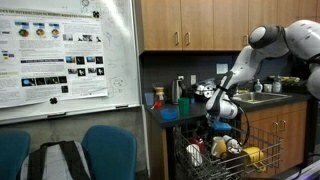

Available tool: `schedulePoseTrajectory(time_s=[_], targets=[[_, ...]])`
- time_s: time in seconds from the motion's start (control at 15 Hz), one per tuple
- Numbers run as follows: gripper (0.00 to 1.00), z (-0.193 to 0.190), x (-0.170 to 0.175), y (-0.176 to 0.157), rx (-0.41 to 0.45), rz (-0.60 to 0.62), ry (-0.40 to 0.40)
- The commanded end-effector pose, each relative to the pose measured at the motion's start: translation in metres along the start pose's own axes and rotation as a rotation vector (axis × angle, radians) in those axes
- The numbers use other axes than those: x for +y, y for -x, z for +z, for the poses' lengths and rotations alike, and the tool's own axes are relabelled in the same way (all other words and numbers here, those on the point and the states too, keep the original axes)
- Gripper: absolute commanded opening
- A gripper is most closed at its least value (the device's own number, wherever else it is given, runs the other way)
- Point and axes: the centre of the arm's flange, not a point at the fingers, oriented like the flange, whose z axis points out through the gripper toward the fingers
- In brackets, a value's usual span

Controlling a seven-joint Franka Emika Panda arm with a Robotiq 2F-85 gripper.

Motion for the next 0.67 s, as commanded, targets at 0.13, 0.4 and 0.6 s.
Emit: schedulePoseTrajectory(time_s=[0.13,0.4,0.6], targets=[[1.00,0.022,0.009,-0.020,-0.002,-0.026,-0.022],[1.00,0.027,0.006,-0.027,-0.003,-0.038,-0.030],[1.00,0.032,0.006,-0.027,-0.016,-0.032,-0.024]])
